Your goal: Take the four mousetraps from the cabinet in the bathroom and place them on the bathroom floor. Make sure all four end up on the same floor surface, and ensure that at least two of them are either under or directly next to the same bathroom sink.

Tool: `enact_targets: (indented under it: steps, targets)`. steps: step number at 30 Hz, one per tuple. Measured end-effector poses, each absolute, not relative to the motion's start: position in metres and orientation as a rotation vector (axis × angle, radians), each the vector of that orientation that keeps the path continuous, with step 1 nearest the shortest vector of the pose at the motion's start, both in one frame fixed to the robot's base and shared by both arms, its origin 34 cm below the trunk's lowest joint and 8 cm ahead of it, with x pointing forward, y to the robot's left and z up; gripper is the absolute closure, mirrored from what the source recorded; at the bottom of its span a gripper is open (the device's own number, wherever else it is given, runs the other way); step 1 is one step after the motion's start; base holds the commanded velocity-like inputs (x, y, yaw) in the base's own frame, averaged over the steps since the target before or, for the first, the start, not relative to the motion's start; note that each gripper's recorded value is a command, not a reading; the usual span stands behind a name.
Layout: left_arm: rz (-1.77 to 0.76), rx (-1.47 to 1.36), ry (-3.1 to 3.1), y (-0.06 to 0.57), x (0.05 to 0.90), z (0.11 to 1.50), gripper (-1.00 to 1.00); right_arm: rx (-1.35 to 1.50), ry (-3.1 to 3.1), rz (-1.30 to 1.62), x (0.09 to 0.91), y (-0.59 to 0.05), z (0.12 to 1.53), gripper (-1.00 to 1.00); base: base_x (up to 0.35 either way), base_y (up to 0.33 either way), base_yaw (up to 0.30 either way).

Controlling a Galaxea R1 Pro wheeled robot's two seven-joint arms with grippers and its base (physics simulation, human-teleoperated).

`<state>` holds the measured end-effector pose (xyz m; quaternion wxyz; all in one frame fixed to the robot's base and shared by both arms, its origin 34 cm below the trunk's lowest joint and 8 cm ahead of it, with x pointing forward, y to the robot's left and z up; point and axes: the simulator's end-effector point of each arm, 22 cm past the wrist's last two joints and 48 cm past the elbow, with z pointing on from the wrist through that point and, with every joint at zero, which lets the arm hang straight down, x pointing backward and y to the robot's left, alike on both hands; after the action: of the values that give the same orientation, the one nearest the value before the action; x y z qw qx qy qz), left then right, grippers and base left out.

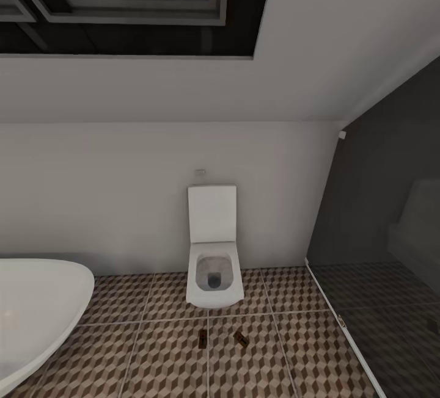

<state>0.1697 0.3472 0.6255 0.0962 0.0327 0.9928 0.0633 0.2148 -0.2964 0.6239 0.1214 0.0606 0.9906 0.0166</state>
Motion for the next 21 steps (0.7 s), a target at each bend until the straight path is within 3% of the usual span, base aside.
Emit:
enact_targets:
  steps: [21]
  targets:
    - [0.188, 0.097, 2.942, 0.3473, 0.1695, 0.6255, -1.00, 0.177, 2.892, 0.049, 0.2148, -0.2964, 0.6239, -1.00, 0.000, 0.000, 0.000]
